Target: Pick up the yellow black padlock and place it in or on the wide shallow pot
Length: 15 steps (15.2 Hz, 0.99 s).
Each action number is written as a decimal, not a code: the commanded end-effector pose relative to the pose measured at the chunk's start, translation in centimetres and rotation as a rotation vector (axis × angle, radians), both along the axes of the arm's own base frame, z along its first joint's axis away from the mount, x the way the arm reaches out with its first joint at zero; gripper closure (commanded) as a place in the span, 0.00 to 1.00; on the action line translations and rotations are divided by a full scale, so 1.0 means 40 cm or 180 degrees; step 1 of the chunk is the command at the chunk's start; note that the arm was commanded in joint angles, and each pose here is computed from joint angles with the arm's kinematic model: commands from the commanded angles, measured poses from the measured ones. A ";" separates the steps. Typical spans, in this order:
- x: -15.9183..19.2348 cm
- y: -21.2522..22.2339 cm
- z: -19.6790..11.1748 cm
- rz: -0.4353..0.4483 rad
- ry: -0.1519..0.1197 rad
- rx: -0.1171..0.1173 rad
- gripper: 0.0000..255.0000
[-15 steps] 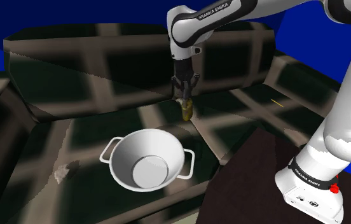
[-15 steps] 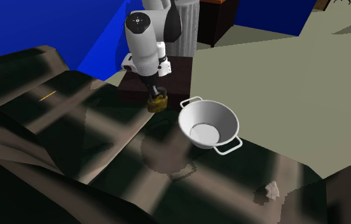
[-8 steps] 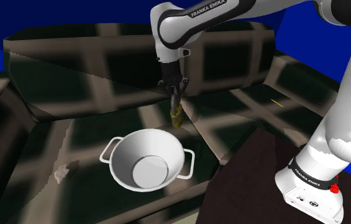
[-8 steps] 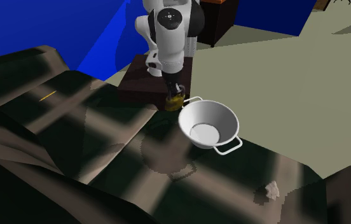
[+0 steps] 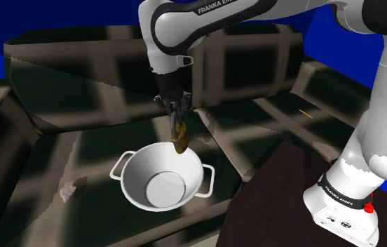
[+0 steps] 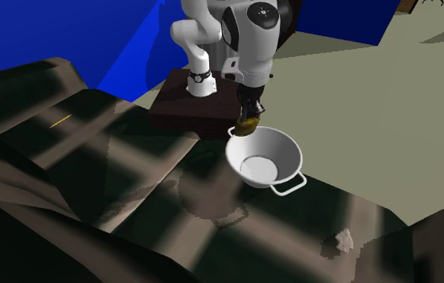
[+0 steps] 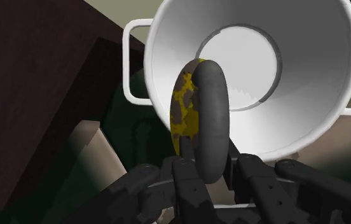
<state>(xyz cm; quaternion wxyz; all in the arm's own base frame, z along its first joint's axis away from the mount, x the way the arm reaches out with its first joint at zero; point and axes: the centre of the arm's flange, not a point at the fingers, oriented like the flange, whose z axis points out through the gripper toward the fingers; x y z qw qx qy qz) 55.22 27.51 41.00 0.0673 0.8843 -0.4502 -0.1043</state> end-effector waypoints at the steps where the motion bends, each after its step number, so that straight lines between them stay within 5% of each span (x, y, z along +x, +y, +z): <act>1: -0.007 0.069 0.018 -0.0005 -0.0001 0.0000 1.00; 3: -0.019 0.156 0.031 -0.0005 -0.0001 0.0000 1.00; 15: -0.019 0.156 -0.128 -0.0005 -0.0001 0.0000 1.00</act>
